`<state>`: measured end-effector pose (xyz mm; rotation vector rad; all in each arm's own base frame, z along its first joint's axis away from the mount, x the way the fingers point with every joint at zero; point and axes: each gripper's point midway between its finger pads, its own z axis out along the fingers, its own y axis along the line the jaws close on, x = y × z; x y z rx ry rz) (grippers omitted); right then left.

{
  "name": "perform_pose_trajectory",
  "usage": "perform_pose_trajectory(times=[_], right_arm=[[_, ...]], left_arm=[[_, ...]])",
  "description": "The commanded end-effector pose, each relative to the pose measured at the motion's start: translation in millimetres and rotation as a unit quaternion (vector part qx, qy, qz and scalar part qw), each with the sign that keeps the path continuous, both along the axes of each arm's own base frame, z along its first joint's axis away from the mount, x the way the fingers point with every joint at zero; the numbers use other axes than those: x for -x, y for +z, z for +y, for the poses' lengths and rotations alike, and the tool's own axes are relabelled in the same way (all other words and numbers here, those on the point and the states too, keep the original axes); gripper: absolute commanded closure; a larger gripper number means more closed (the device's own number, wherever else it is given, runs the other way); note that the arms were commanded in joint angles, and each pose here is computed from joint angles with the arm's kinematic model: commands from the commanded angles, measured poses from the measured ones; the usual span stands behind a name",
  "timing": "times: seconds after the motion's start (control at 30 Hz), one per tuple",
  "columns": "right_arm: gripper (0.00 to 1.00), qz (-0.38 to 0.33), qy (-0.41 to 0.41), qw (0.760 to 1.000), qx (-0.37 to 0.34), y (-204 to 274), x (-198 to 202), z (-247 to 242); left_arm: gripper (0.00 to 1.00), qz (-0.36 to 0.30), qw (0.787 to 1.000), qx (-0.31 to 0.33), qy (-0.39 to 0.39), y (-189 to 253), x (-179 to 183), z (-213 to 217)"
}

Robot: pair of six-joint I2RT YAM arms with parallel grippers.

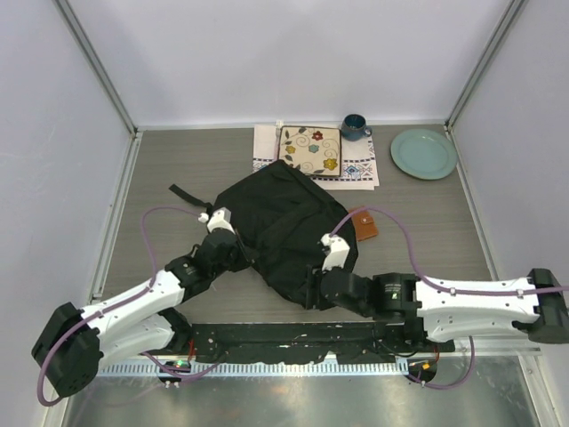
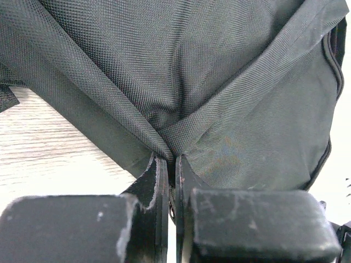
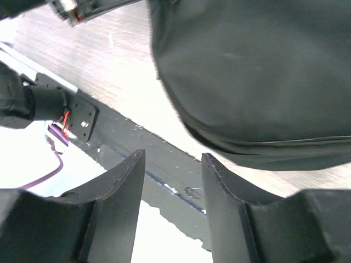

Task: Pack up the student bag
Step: Zip the student bag at the center of the board.

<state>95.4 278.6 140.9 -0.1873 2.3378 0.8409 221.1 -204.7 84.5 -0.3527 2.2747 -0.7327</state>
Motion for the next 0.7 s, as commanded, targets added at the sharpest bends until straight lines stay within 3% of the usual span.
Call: perform_pose_trajectory(times=[0.0, 0.33, 0.43, 0.67], right_arm=[[0.51, -0.053, -0.026, 0.997, -0.047, 42, 8, 40], [0.69, -0.051, -0.048, 0.995, -0.077, 40, 26, 91], [0.68, -0.047, -0.065, 0.995, -0.061, 24, 24, 96], [0.52, -0.076, -0.16, 0.984, -0.024, 8, -20, 54]], left_arm=[[1.0, -0.04, 0.998, 0.04, -0.017, 48, -10, -15], [1.0, -0.012, 0.997, 0.05, -0.065, 70, 6, -26], [1.0, -0.014, 0.995, 0.053, -0.081, 76, 9, -30], [0.96, -0.014, 0.992, 0.069, -0.107, 85, 20, -33]])
